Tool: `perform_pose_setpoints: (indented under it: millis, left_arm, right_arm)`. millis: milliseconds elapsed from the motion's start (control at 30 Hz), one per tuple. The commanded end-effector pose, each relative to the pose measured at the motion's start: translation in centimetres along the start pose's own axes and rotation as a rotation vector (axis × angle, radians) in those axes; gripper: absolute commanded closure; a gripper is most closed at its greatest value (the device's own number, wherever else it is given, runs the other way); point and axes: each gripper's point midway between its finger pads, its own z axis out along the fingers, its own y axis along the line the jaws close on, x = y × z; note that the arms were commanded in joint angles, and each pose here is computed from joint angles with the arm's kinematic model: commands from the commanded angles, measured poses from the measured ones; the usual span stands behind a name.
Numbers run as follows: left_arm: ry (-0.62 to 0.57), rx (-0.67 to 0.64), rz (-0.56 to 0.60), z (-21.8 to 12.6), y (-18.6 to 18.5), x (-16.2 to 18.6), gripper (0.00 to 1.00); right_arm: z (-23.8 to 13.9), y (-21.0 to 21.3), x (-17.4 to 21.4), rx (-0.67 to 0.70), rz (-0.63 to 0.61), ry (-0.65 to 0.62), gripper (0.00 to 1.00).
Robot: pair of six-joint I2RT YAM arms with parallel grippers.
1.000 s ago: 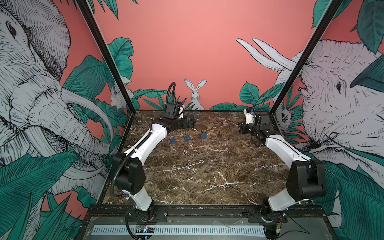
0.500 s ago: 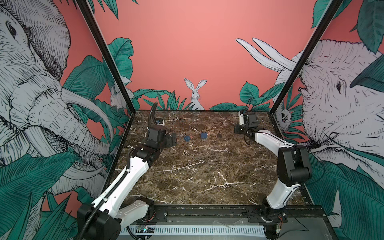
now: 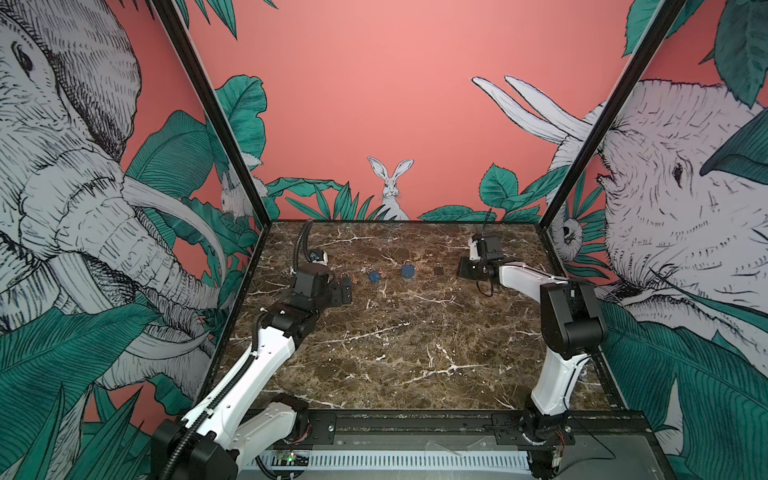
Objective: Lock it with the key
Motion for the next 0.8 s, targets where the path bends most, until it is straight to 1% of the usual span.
perform_pose_setpoints:
  millis: [0,100,233,400,533,633,733,767]
  left_arm:
    - [-0.026,0.039,-0.012,-0.3,-0.5,-0.7,0.01]
    - [-0.042,0.054,-0.028,-0.8,-0.7,-1.0,0.01]
    - [-0.077,0.079,-0.072,-1.5,-0.8,-1.2,0.01]
    - [-0.073,0.127,-0.103,-1.4,-1.5,-0.8,0.01]
    - [-0.086,0.109,-0.114,-1.5,-1.0,-0.7,0.01]
    - [-0.131,0.100,-0.131,-1.7,-0.7,-1.1,0.01]
    - [-0.148,0.097,-0.128,-1.9,-0.6,-1.4,0.01]
    - [-0.151,0.093,-0.127,-1.9,-0.5,-1.4,0.01]
  right_arm:
    - [0.7,1.3,0.6,-0.085,0.060,0.005,1.00]
    - [0.9,1.7,0.6,-0.109,0.076,0.016,1.00]
    - [1.0,1.1,0.3,-0.070,0.080,-0.001,1.00]
    - [1.9,1.4,0.0,-0.081,0.083,0.021,1.00]
    - [2.7,1.2,0.2,-0.070,0.076,0.045,1.00]
    - [3.2,1.4,0.7,-0.087,0.073,0.067,1.00]
    - [3.4,1.3,0.8,-0.086,0.077,0.072,1.00]
    - [3.3,1.9,-0.4,-0.102,0.070,0.050,1.00]
